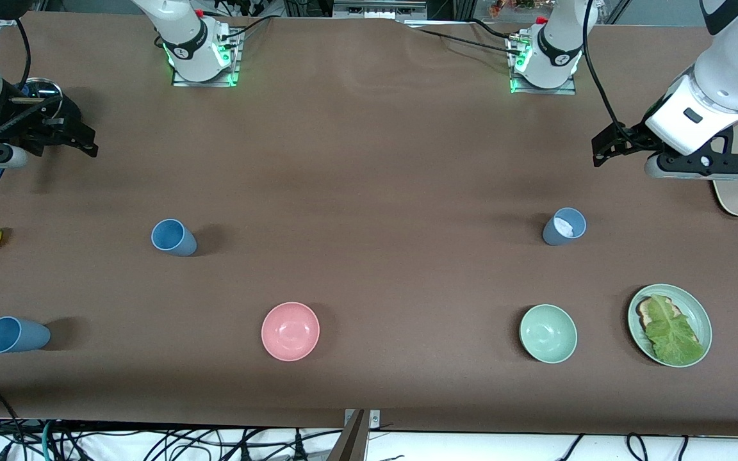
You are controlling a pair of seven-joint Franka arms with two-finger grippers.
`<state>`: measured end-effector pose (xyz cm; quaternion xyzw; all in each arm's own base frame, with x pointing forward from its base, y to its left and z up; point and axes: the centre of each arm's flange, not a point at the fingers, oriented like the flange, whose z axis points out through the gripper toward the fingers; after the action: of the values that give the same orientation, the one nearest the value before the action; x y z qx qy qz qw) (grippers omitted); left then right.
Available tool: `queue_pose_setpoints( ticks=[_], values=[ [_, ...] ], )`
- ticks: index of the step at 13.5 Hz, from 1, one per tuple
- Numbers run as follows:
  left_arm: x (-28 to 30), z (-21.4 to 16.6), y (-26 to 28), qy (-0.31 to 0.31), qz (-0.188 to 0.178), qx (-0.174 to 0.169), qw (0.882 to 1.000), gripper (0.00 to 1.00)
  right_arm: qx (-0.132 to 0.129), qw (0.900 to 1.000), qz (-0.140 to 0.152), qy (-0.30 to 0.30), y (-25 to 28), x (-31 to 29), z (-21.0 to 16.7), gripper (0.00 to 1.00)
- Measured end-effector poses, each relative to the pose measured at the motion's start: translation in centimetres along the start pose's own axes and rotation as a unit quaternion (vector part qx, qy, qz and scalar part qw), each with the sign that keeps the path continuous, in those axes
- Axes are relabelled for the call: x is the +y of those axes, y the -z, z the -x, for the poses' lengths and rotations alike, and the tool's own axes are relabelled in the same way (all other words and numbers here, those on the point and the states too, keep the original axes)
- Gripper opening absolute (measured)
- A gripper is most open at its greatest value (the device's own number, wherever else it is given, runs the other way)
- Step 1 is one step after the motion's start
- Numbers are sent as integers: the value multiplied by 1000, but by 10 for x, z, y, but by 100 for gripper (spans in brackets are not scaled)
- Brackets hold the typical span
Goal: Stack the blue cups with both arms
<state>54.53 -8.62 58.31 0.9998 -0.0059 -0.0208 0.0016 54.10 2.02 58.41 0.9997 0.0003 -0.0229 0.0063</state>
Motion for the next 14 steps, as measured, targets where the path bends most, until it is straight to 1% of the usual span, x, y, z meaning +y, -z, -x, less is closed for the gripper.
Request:
queue_pose_setpoints(
  ticks=[14],
  values=[
    [0,0,0,0,0,0,1000,100,0,1000,0,-3,0,3,0,100]
  ],
)
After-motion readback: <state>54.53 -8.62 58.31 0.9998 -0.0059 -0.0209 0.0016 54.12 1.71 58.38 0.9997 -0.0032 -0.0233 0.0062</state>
